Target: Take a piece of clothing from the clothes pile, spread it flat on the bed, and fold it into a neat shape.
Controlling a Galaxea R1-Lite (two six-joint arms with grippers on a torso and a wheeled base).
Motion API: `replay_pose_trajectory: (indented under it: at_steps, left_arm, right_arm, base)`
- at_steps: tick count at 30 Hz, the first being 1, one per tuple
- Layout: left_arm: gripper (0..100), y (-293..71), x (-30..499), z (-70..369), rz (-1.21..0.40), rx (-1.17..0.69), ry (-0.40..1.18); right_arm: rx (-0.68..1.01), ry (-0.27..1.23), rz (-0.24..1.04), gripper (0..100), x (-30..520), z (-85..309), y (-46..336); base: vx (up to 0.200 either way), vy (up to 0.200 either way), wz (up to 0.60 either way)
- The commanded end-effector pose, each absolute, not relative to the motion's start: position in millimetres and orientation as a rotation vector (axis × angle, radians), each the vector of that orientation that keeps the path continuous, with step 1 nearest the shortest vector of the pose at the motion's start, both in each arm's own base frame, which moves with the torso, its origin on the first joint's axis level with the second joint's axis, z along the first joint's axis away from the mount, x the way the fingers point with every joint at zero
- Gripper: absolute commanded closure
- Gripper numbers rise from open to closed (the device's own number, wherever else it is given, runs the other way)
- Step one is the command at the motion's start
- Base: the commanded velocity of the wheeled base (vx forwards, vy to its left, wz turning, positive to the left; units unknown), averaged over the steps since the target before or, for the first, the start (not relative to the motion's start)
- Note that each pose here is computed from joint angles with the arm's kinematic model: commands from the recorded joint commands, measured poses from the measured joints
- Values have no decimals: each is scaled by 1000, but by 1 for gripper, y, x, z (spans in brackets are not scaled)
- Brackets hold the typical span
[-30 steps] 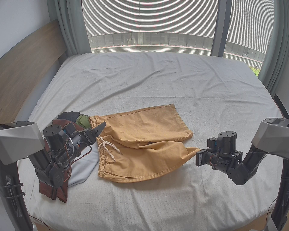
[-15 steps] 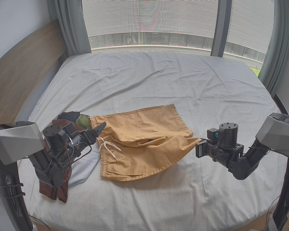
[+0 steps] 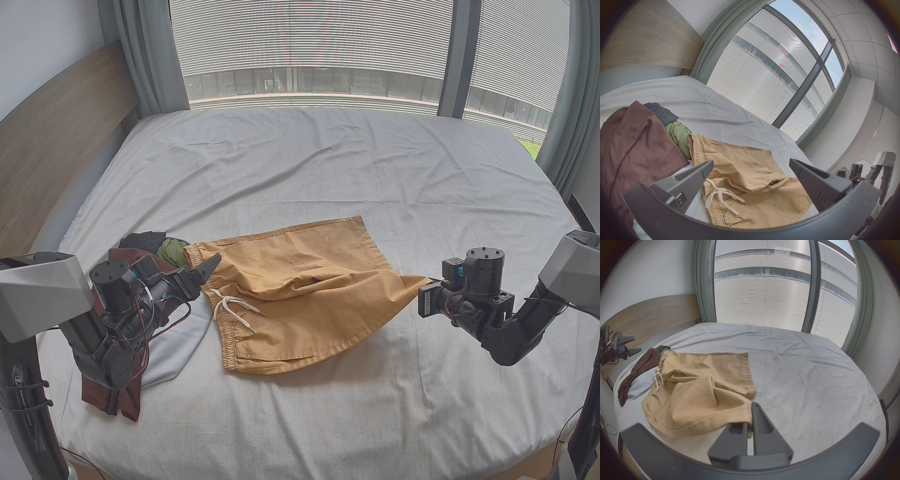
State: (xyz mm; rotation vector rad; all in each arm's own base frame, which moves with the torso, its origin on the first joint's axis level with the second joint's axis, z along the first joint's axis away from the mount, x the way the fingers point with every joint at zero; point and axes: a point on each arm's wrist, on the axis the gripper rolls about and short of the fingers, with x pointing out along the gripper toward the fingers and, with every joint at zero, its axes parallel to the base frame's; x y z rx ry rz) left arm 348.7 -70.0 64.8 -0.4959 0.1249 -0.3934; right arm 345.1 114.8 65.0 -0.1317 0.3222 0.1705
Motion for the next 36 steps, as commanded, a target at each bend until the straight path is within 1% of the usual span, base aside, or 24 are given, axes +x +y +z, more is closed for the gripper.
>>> replay_pose_trajectory:
  at_steps: [1, 5, 11, 21, 22, 23, 28, 36]
  left_arm:
    - [0, -69, 349, 64, -392, -497, 126]
    - [0, -69, 349, 64, -391, -497, 128]
    - [0, -69, 348, 64, -391, -497, 128]
    - [0, -69, 347, 63, -389, -497, 135]
    - [0, -69, 347, 63, -389, -497, 135]
    - [0, -69, 347, 62, -389, -497, 137]
    - [0, -69, 347, 62, -387, -498, 138]
    - [0, -69, 347, 61, -386, -498, 141]
  right_arm:
    - [-147, 335, 189, 100, 342, 61, 119]
    - [-162, 347, 259, 100, 330, 57, 140]
    - [-179, 344, 388, 100, 322, 49, 181]
    - [-167, 357, 500, 100, 332, 14, 228]
    - [-167, 357, 500, 100, 332, 14, 228]
    - [-101, 366, 535, 100, 335, 8, 241]
    - [43, 396, 604, 100, 334, 3, 267]
    - [93, 396, 649, 100, 347, -13, 280]
  base:
    - [0, 0, 0]
    - [0, 0, 0]
    - [0, 0, 0]
    - [0, 0, 0]
    - [0, 0, 0]
    - [0, 0, 0]
    - [0, 0, 0]
    - [0, 0, 0]
